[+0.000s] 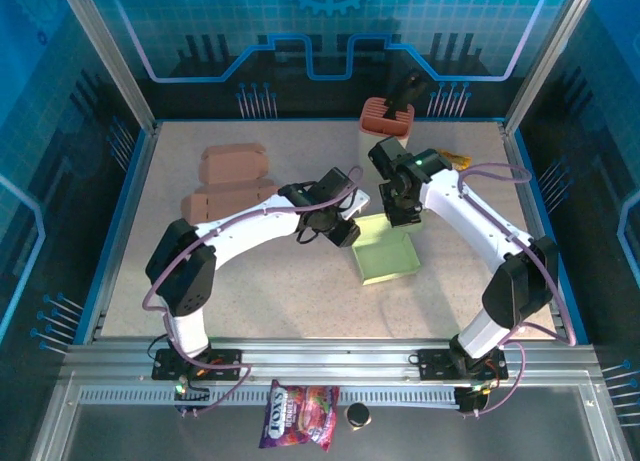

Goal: Fold the paper box

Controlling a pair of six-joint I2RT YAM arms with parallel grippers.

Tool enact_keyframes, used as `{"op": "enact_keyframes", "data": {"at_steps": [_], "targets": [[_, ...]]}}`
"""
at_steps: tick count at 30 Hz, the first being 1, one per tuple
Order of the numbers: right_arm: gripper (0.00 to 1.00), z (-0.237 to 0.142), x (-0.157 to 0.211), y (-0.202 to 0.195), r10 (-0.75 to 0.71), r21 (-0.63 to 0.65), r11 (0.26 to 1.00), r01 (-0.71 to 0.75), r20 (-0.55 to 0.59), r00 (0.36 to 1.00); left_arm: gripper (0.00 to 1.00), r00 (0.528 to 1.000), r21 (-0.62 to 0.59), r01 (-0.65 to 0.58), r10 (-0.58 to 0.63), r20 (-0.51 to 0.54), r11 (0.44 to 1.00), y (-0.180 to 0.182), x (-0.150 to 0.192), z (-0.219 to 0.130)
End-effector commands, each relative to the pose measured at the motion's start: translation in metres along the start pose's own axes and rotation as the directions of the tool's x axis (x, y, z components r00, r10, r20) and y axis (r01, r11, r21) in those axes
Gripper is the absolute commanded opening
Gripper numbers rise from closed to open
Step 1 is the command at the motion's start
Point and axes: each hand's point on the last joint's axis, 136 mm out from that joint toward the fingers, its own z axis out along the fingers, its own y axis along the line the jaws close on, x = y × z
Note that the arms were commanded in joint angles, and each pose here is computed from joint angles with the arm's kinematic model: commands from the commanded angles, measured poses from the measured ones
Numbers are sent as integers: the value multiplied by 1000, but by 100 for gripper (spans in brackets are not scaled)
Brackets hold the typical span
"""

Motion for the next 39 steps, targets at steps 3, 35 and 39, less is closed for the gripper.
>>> {"op": "enact_keyframes", "data": {"at_steps": [3, 35, 39], "targets": [[0, -7, -6, -1, -1, -25, 1000, 0, -13, 1000, 21, 1000, 4, -10, 10, -3, 1000, -4, -5, 0], [57, 21, 12, 45, -925, -508, -286, 812, 368, -95, 0, 979, 97, -203, 204, -3, 974, 70, 16, -39], [47, 29, 12, 54, -932, -515, -279, 811, 349, -99, 0, 980, 84, -198, 199, -9, 977, 73, 16, -37]]}}
